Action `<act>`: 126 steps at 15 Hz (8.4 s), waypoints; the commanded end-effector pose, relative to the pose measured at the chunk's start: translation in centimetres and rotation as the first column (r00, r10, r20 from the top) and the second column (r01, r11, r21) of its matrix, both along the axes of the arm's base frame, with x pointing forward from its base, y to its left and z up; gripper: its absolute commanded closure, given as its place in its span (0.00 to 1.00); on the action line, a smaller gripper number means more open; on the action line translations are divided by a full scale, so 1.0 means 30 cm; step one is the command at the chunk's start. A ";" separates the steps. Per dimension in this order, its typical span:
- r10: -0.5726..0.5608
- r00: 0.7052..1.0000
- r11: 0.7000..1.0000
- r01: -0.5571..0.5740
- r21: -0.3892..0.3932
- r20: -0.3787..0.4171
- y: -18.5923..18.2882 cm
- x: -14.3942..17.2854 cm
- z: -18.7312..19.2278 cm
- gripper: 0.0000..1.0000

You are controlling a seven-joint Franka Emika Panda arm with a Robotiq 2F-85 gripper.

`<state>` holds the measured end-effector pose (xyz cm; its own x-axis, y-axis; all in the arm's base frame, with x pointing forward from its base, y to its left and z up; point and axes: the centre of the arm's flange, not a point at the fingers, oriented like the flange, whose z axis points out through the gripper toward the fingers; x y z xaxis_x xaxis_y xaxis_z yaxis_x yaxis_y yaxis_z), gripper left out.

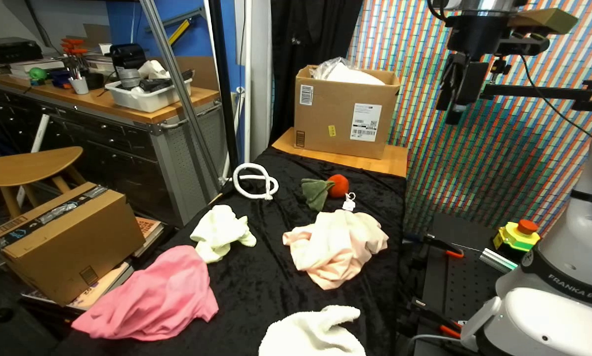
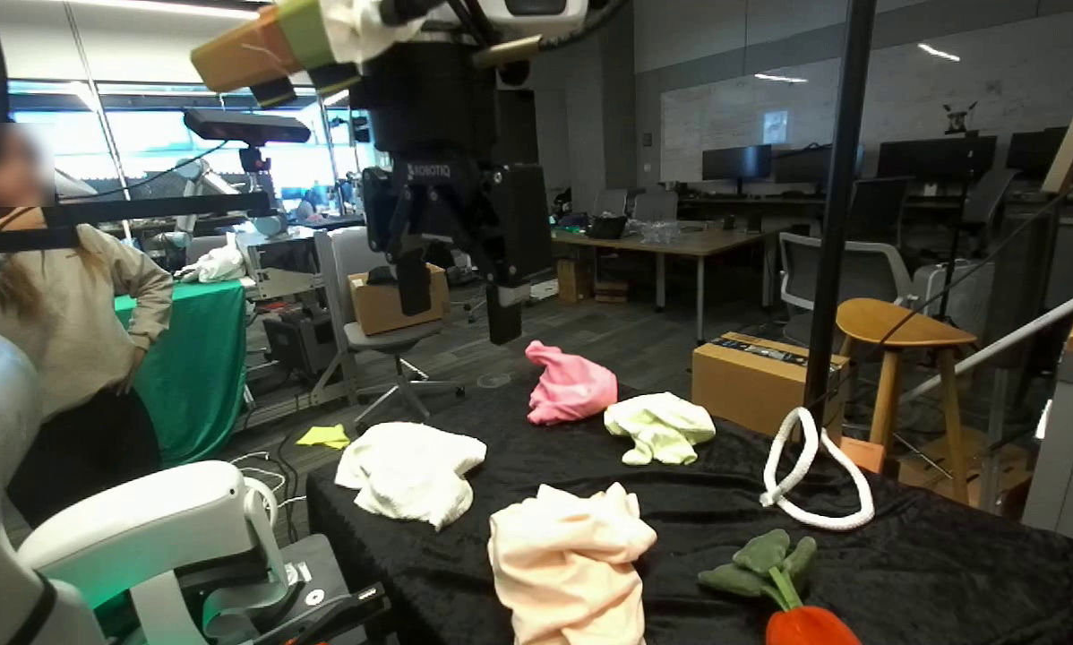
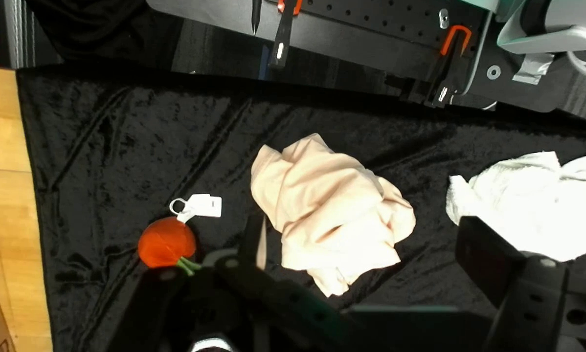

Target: Pile the things on the table on top of the peach shirt

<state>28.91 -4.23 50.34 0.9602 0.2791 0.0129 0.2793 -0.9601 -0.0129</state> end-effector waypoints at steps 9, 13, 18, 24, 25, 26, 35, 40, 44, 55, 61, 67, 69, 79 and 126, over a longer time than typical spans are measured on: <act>0.140 0.987 0.988 -0.134 -0.073 0.077 0.182 0.488 0.022 0.00; 0.175 0.982 0.982 -0.169 -0.086 0.075 0.172 0.614 0.006 0.00; 0.204 0.974 0.976 -0.194 -0.101 0.099 0.163 0.754 -0.047 0.00; 0.206 0.956 0.975 -0.182 -0.126 0.210 0.182 0.927 -0.181 0.00; 0.209 0.952 0.975 -0.185 -0.125 0.224 0.188 0.953 -0.205 0.00; 0.213 0.949 0.974 -0.189 -0.123 0.231 0.193 0.978 -0.234 0.00; 0.189 0.959 0.981 -0.177 -0.077 0.210 0.273 1.213 -0.560 0.00; 0.122 0.965 0.989 -0.099 -0.108 0.233 0.273 1.320 -0.717 0.00; 0.080 0.970 0.990 -0.049 -0.136 0.231 0.223 1.374 -0.815 0.00; -0.003 0.953 0.981 0.061 -0.182 0.304 0.090 1.465 -0.900 0.00; -0.027 0.951 0.980 0.085 -0.178 0.307 0.059 1.480 -0.917 0.00; -0.034 0.954 0.980 0.091 -0.176 0.299 0.044 1.484 -0.937 0.34; -0.037 0.954 0.980 0.093 -0.176 0.297 0.038 1.484 -0.940 0.51; -0.033 0.955 0.982 0.086 -0.170 0.294 0.027 1.466 -0.913 0.93; 0.165 0.923 0.986 -0.157 -0.053 0.347 -0.044 0.328 0.261 0.96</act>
<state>38.21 -6.15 61.83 0.8260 0.4122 0.3844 0.3877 -0.9106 0.1432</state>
